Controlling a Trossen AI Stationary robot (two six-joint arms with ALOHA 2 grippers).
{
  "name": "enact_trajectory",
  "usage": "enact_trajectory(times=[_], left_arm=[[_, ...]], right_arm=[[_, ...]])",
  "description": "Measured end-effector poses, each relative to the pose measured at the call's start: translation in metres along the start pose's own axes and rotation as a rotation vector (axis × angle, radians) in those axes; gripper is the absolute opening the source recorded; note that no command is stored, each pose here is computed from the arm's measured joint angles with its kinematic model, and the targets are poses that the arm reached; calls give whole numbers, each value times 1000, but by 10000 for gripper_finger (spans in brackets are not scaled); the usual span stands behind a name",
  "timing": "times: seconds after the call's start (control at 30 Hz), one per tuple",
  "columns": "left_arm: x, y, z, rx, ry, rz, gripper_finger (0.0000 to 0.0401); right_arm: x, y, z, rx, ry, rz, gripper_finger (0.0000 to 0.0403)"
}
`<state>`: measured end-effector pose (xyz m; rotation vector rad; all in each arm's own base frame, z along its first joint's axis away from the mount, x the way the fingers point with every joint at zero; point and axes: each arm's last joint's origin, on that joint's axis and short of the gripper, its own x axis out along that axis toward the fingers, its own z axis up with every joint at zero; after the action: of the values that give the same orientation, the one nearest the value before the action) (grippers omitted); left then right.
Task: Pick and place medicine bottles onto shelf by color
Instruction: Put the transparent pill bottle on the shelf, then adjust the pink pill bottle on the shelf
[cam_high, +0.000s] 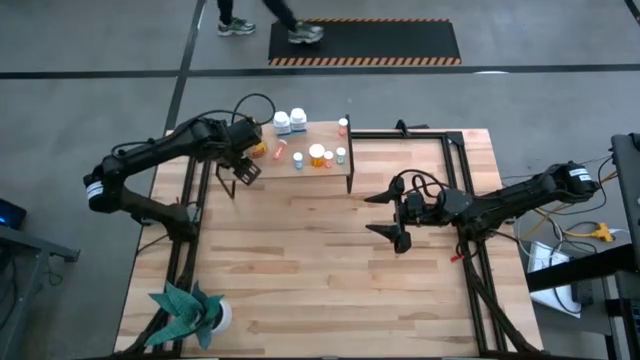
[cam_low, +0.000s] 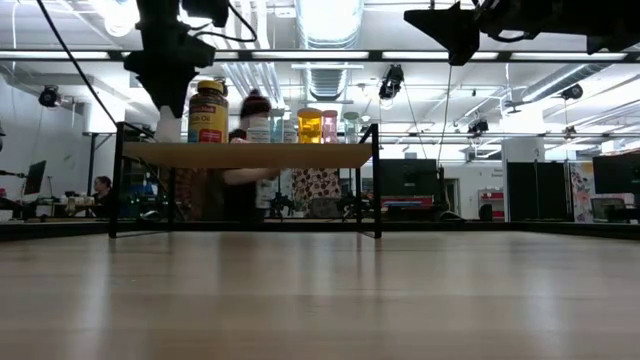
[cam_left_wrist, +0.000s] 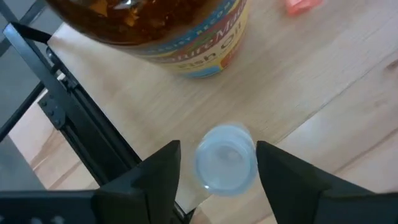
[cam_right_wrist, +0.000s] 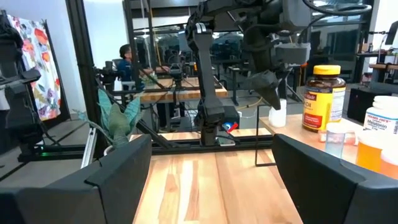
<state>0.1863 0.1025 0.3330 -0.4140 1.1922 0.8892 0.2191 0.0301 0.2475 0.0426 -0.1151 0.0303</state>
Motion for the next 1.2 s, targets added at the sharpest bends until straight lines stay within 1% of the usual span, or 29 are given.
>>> enact_trajectory(times=[0.17, 0.27, 0.4, 0.47, 0.53, 0.6, 0.73, 0.83, 0.9, 1.0, 1.2], left_arm=[[-2, 2, 2, 13, -9, 4, 197], [-8, 5, 2, 38, -26, 22, 199], [-18, 7, 4, 39, -61, 9, 200], [-26, 8, 7, 19, -88, -12, 200], [-33, 6, 10, -19, -114, -62, 200], [-38, -1, 14, -45, -167, -124, 200], [-41, -32, 21, 11, -303, -242, 200], [-32, -57, 26, 50, -356, -285, 199], [-23, -69, 29, 61, -368, -237, 195], [-8, -76, 35, 55, -358, -118, 186], [16, -80, 46, 37, -309, -36, 173]], right_arm=[[0, 0, 0, 0, 0, 0, 325], [0, 0, 0, 8, 0, 0, 325], [0, 0, 0, 16, 0, 0, 325], [0, 0, 0, 17, 1, 0, 325], [0, 0, 0, 16, 1, 0, 325], [0, 0, 0, 15, 2, 0, 325], [0, 0, -1, 8, 6, 0, 325], [0, 0, -2, 5, 22, -1, 325], [0, 0, -3, -1, 32, -1, 325], [0, 0, -3, -5, 31, -1, 325], [0, 0, -5, -7, 45, -2, 325]])
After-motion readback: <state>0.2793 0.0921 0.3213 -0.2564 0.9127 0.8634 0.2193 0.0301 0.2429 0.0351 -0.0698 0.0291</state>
